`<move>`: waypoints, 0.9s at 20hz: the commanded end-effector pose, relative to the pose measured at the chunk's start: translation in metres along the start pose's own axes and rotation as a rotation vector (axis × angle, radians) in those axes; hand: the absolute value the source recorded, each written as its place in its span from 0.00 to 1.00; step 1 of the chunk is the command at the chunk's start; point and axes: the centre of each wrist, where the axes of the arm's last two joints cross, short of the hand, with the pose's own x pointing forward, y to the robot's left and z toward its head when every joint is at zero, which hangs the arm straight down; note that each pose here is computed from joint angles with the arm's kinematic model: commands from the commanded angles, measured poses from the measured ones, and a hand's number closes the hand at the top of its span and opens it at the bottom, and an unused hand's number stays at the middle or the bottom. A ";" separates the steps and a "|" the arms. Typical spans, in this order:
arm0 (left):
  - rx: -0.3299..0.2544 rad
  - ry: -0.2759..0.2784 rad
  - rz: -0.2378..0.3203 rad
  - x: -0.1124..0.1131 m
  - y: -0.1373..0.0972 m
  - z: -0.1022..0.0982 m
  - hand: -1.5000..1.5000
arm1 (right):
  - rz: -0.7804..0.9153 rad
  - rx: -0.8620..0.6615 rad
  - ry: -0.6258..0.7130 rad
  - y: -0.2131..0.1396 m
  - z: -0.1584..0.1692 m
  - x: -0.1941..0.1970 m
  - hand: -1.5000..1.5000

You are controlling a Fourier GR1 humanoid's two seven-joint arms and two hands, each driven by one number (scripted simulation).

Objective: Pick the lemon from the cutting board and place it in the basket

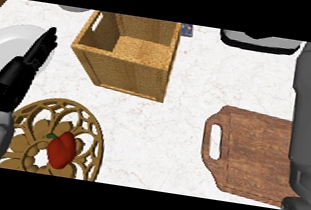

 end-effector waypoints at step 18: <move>-0.028 -0.018 -0.001 0.002 0.004 0.002 0.50 | -0.048 0.312 0.083 0.064 -0.063 0.180 1.00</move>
